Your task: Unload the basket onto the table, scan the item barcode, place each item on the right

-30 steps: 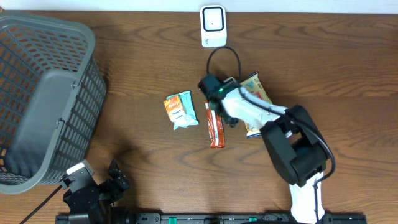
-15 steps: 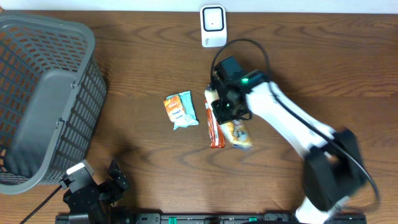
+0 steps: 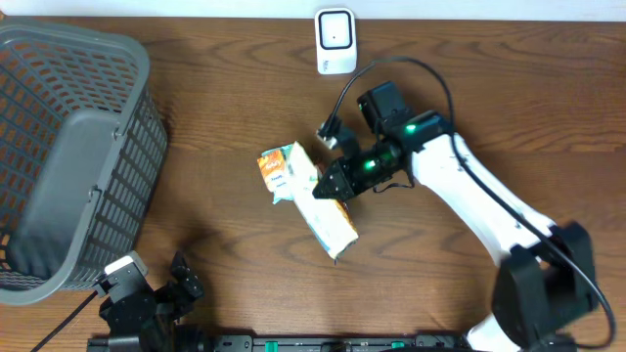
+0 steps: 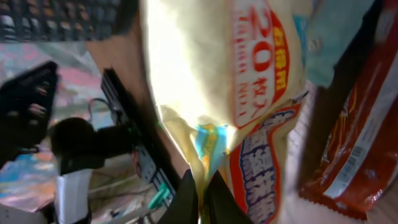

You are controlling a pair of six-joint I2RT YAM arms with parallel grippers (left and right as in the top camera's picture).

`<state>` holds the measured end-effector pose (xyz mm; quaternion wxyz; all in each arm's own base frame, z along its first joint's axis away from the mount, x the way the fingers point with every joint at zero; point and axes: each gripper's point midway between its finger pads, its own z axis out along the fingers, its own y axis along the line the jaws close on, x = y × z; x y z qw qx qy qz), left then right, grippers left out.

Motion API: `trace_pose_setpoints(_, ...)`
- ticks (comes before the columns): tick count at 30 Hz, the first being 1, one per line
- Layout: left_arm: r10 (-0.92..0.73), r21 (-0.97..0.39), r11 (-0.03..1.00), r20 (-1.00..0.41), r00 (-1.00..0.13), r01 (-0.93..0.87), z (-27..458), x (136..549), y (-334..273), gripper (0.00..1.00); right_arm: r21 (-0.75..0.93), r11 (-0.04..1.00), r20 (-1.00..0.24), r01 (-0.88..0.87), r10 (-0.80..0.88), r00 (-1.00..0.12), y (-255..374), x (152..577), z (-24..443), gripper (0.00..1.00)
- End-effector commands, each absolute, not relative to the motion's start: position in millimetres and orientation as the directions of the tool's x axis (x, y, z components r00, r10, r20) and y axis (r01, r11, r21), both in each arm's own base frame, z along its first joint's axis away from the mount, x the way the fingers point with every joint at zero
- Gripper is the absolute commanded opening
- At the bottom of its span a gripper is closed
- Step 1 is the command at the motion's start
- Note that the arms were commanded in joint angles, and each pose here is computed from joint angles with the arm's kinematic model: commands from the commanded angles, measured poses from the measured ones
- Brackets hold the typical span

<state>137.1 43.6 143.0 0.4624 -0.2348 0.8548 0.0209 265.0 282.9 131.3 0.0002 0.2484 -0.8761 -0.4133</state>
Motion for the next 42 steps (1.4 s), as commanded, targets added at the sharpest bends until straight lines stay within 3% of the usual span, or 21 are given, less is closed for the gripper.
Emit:
trace_pose_setpoints(1,-0.384,-0.18,0.886,-0.802,-0.458,-0.428,143,137,45,0.98,0.735,0.525,-0.174,-0.429,-0.465,-0.868,277,266,102,0.01)
trace_pose_setpoints(6,-0.384,-0.18,0.886,-0.802,-0.458,-0.428,143,137,45,0.98,0.624,0.664,-0.11,-0.412,-0.448,-0.887,251,282,62,0.01)
trace_pose_setpoints(11,-0.384,-0.18,0.886,-0.802,-0.458,-0.428,143,137,45,0.98,0.582,0.692,-0.156,-0.428,-0.421,-0.893,240,298,72,0.01)
trace_pose_setpoints(15,-0.384,-0.18,0.886,-0.802,-0.458,-0.428,143,137,45,0.98,0.557,0.702,-0.194,-0.444,-0.41,-0.891,235,304,84,0.11)
trace_pose_setpoints(16,-0.384,-0.18,0.886,-0.802,-0.458,-0.428,143,137,45,0.98,0.544,0.71,-0.195,-0.448,-0.412,-0.89,234,304,84,0.19)
trace_pose_setpoints(18,-0.384,-0.18,0.886,-0.802,-0.458,-0.428,143,137,45,0.98,0.537,0.712,-0.192,-0.453,-0.42,-0.887,234,302,84,0.45)
trace_pose_setpoints(22,-0.384,-0.18,0.886,-0.802,-0.458,-0.428,143,137,45,0.98,0.537,0.696,-0.192,-0.477,-0.45,-0.872,244,293,84,0.82)
trace_pose_setpoints(25,-0.384,-0.18,0.886,-0.802,-0.458,-0.428,143,137,45,0.98,0.531,0.685,-0.192,-0.499,-0.476,-0.858,252,287,83,0.99)
trace_pose_setpoints(32,-0.384,-0.18,0.886,-0.802,-0.458,-0.428,143,137,45,0.98,0.501,0.667,-0.195,-0.551,-0.534,-0.823,267,273,80,0.98)
trace_pose_setpoints(35,-0.384,-0.18,0.886,-0.802,-0.458,-0.428,143,137,45,0.98,0.501,0.658,-0.195,-0.561,-0.546,-0.815,271,269,78,0.88)
trace_pose_setpoints(42,-0.384,-0.18,0.886,-0.802,-0.458,-0.428,143,137,45,0.98,0.501,0.667,-0.166,-0.55,-0.55,-0.818,265,260,65,0.33)
